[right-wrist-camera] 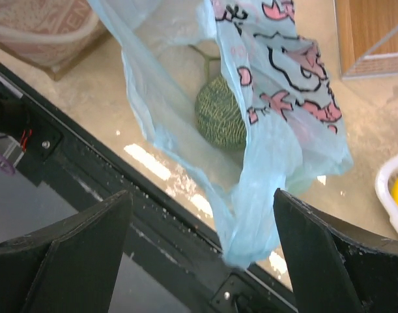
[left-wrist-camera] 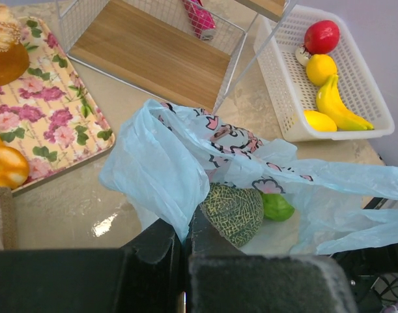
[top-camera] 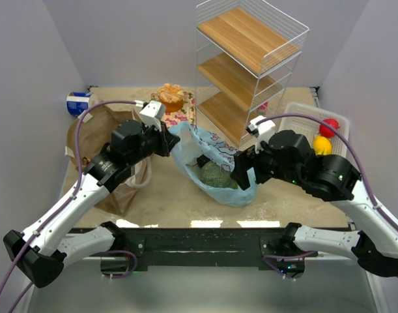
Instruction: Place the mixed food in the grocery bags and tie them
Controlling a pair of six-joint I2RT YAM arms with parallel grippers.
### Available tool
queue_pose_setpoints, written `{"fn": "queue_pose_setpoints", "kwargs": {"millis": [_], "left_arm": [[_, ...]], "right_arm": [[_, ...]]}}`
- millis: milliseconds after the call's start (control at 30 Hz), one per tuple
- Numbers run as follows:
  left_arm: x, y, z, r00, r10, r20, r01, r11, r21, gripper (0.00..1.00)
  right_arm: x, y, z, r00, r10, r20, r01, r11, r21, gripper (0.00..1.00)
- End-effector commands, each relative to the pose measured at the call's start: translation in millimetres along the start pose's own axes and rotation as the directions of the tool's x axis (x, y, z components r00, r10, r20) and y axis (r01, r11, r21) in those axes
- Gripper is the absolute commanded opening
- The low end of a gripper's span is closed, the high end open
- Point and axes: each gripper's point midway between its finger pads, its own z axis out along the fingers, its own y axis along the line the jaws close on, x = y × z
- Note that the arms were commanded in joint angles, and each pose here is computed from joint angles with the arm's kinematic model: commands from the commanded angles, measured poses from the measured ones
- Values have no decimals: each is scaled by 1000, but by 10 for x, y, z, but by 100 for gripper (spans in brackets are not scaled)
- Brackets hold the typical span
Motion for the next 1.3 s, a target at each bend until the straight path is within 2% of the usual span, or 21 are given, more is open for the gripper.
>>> {"fn": "queue_pose_setpoints", "kwargs": {"millis": [0, 167, 300, 533, 600, 633, 700, 733, 767, 833, 900, 967, 1033, 1100, 1267], "left_arm": [[-261, 8, -40, 998, 40, 54, -38, 999, -23, 0], [-246, 22, -41, 998, 48, 37, -47, 998, -33, 0], [-246, 22, -46, 998, 47, 38, -46, 998, -33, 0], [-271, 10, -62, 998, 43, 48, -41, 999, -30, 0], [-266, 19, -58, 998, 46, 46, -44, 998, -34, 0], [-270, 17, -63, 998, 44, 47, -43, 999, -33, 0], [-255, 20, -57, 998, 47, 42, -46, 998, -33, 0], [-262, 22, -59, 998, 50, 44, -49, 998, -34, 0], [-276, 33, -62, 997, 55, 47, -53, 998, -41, 0], [-429, 70, -146, 994, 94, 59, -89, 993, -84, 0], [-588, 247, -295, 984, 167, 67, -151, 968, -199, 0], [-939, 239, -515, 964, 224, 142, -185, 951, -246, 0], [-1141, 144, -668, 943, 283, 177, -240, 943, -230, 0], [-1174, 56, -712, 936, 303, 180, -270, 944, -189, 0], [-971, -85, -654, 943, 305, 136, -297, 952, -77, 0]], "right_arm": [[223, -63, -331, 995, 36, -90, -36, 999, 6, 92], [468, -157, -354, 987, 53, -154, -47, 998, 46, 92], [545, -175, -279, 987, 61, -150, -54, 997, 52, 92], [428, -324, -93, 995, 84, -55, -75, 986, 148, 83], [428, -350, -42, 996, 80, -37, -73, 984, 160, 78], [372, -332, -9, 997, 72, -11, -69, 986, 149, 74], [352, -325, 29, 998, 64, 6, -65, 988, 143, 57], [322, -330, 42, 998, 58, 15, -59, 987, 147, 32], [236, -335, 17, 998, 53, 30, -57, 986, 156, 18], [-34, -463, -218, 995, 38, 87, -57, 972, 230, 0], [-247, -577, -349, 994, 12, 110, -46, 950, 309, 0], [-593, -702, -669, 978, -34, 207, -45, 928, 369, 0], [-854, -726, -821, 958, -92, 273, -21, 922, 386, 0], [-996, -753, -839, 946, -121, 301, -16, 909, 416, 0], [-1188, -757, -678, 932, -165, 322, -3, 886, 464, 0]]}}
